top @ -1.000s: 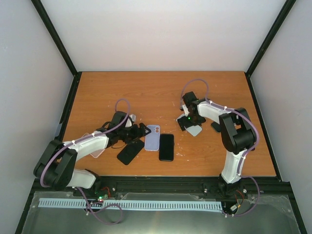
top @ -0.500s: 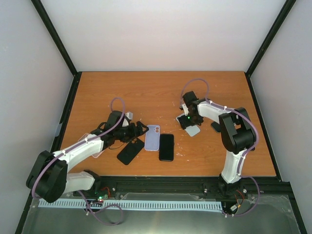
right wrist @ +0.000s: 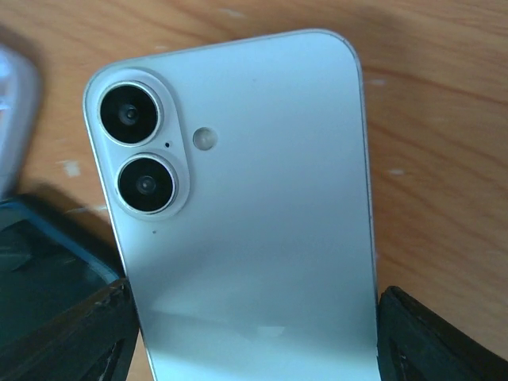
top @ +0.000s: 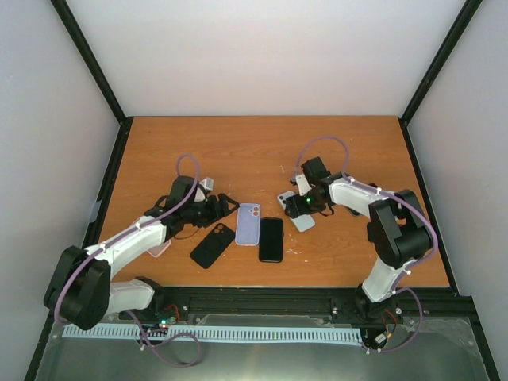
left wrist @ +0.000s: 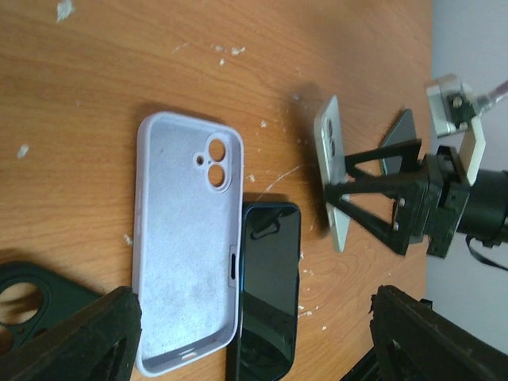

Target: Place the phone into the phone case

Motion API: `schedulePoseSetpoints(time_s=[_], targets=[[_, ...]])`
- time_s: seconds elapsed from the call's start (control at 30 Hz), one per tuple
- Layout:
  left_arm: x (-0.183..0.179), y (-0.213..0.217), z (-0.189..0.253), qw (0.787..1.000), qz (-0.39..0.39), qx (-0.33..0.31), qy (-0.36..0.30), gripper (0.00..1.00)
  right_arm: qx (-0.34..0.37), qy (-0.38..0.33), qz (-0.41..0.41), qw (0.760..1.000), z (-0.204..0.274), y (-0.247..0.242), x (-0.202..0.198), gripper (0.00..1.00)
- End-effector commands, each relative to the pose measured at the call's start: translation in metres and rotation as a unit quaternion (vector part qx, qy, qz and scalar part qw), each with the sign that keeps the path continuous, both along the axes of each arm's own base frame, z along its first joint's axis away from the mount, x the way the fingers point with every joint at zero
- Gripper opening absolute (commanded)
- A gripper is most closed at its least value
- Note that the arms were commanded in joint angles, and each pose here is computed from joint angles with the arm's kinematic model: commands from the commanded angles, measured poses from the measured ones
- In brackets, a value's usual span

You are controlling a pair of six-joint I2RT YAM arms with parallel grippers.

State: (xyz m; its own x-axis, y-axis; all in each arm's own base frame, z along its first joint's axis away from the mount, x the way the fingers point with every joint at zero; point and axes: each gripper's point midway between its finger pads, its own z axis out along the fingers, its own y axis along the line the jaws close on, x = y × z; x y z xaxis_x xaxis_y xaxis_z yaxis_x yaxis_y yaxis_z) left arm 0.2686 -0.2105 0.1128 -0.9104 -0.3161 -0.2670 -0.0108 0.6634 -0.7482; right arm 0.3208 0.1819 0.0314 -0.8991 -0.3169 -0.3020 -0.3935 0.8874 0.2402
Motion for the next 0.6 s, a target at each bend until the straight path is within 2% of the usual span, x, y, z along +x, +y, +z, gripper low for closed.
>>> schedulePoseSetpoints(time_s=[0.0,0.33,0.47,0.57], targets=[[0.019,-0.006,0.034,0.998,-0.023,-0.019,-0.047,0.78,0.089,-0.045,0.067,0.993,0.039,0.044,-0.01,0.57],[0.031,-0.011,0.047,0.997,-0.066,-0.013,-0.027,0.77,0.145,-0.131,0.207,0.959,0.094,0.113,-0.053,0.53],[0.029,-0.019,0.045,0.995,-0.089,-0.029,-0.022,0.72,0.162,-0.154,0.245,0.944,0.11,0.13,-0.068,0.52],[0.024,-0.027,0.047,0.992,-0.111,-0.056,-0.021,0.65,0.162,-0.155,0.26,0.939,0.112,0.138,-0.075,0.52]])
